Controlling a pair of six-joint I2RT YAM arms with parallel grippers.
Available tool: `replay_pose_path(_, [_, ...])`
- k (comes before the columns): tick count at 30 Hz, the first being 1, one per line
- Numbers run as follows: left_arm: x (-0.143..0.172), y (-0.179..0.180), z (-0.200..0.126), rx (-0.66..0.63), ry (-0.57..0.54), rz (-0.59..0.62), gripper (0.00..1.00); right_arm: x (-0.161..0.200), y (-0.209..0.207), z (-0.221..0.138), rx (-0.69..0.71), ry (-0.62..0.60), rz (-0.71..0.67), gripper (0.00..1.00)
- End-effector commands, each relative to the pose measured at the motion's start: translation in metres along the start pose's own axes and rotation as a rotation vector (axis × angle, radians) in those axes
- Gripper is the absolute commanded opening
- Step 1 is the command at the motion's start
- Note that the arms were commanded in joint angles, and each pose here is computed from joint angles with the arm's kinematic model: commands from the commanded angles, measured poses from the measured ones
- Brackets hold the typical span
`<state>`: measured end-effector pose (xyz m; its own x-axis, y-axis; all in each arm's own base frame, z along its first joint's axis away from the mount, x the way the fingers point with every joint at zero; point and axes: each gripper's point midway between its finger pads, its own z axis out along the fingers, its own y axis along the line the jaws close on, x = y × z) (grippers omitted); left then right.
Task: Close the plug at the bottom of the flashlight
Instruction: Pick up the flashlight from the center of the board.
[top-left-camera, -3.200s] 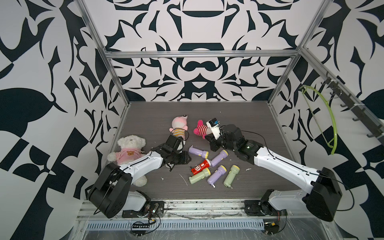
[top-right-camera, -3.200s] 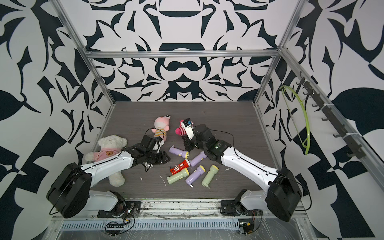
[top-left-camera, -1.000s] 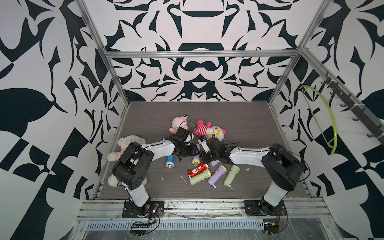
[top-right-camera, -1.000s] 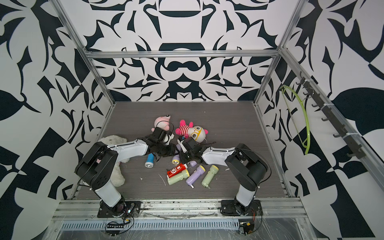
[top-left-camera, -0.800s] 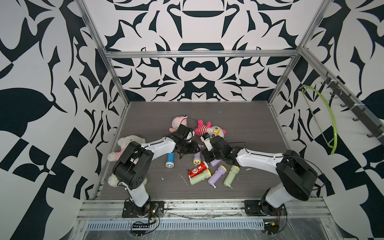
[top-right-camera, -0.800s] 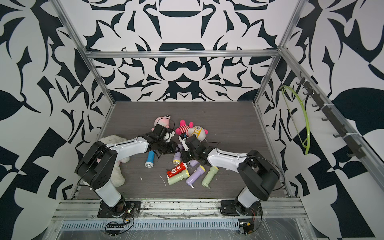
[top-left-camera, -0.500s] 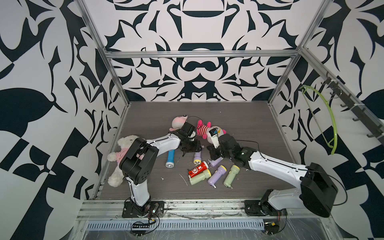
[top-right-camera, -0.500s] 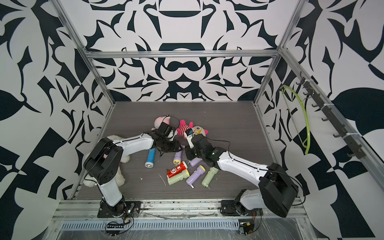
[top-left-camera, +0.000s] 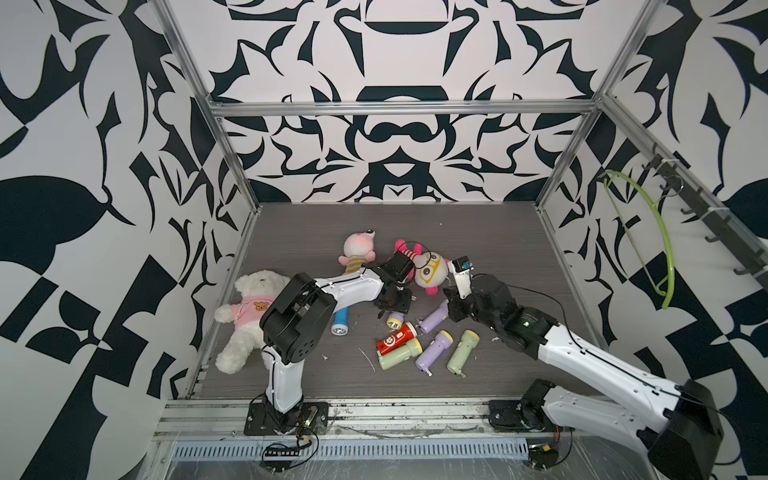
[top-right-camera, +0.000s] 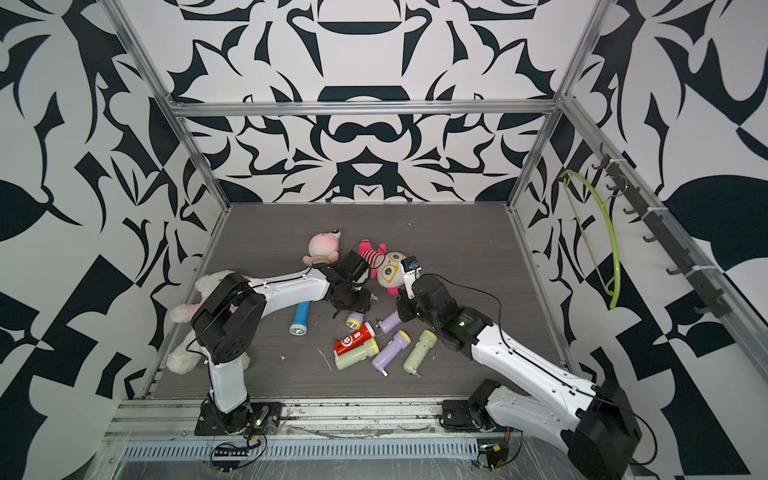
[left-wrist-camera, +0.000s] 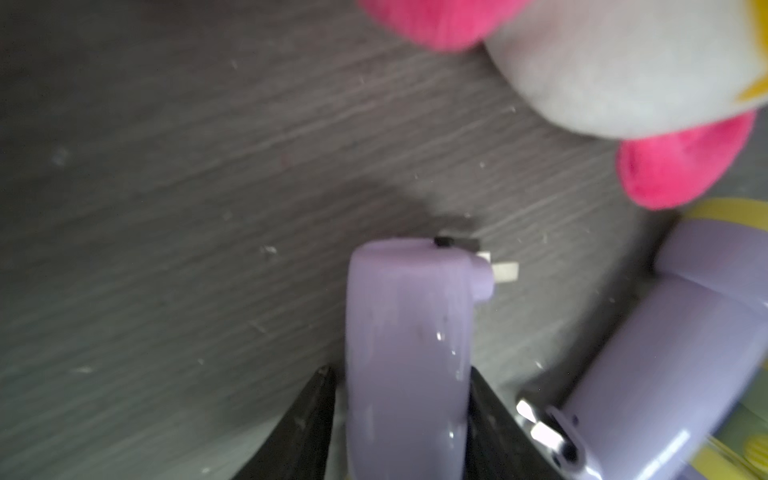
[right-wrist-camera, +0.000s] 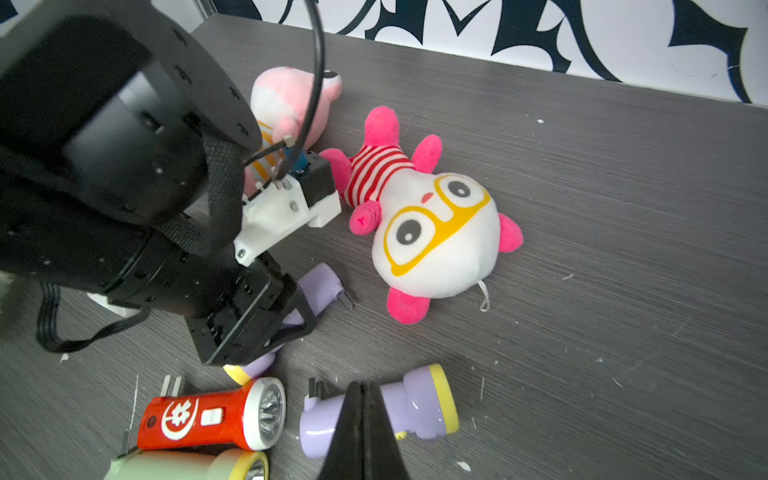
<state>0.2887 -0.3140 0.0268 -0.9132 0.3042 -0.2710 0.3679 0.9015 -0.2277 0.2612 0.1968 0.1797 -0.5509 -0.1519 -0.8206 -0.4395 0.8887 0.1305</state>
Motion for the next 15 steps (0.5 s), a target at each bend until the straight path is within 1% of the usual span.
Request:
replay_pose_path(1, [0.015, 0.011, 0.013, -0.094, 0.069, 0.038, 0.4, 0.003, -0.016, -0.012, 0.066, -0.012, 0.001, 0.02])
replay_pose_path(2, [0.015, 0.009, 0.014, -0.092, 0.072, 0.041, 0.3, 0.004, -0.019, -0.015, 0.078, -0.016, 0.008, 0.03])
replay_pose_path(3, [0.015, 0.007, 0.015, -0.09, 0.071, 0.042, 0.23, 0.004, -0.021, -0.017, 0.082, -0.021, 0.012, 0.03])
replay_pose_path(4, [0.015, 0.006, 0.014, -0.087, 0.067, 0.045, 0.19, 0.005, -0.023, -0.019, 0.086, -0.023, 0.019, 0.04])
replay_pose_path(7, [0.01, 0.002, 0.009, -0.074, 0.037, 0.047, 0.12, 0.003, -0.028, -0.027, 0.102, -0.032, 0.028, 0.04])
replay_pose_path(9, [0.005, 0.001, 0.002, -0.07, 0.013, 0.06, 0.05, 0.002, -0.03, -0.031, 0.107, -0.039, 0.029, 0.04])
replay_pose_path(11, [-0.001, -0.001, -0.008, -0.067, -0.02, 0.077, 0.0, 0.0, -0.032, -0.034, 0.113, -0.044, 0.031, 0.05])
replay_pose_path(15, [-0.012, -0.004, -0.034, -0.058, -0.107, 0.106, 0.0, -0.002, -0.032, -0.035, 0.11, -0.049, 0.036, 0.05])
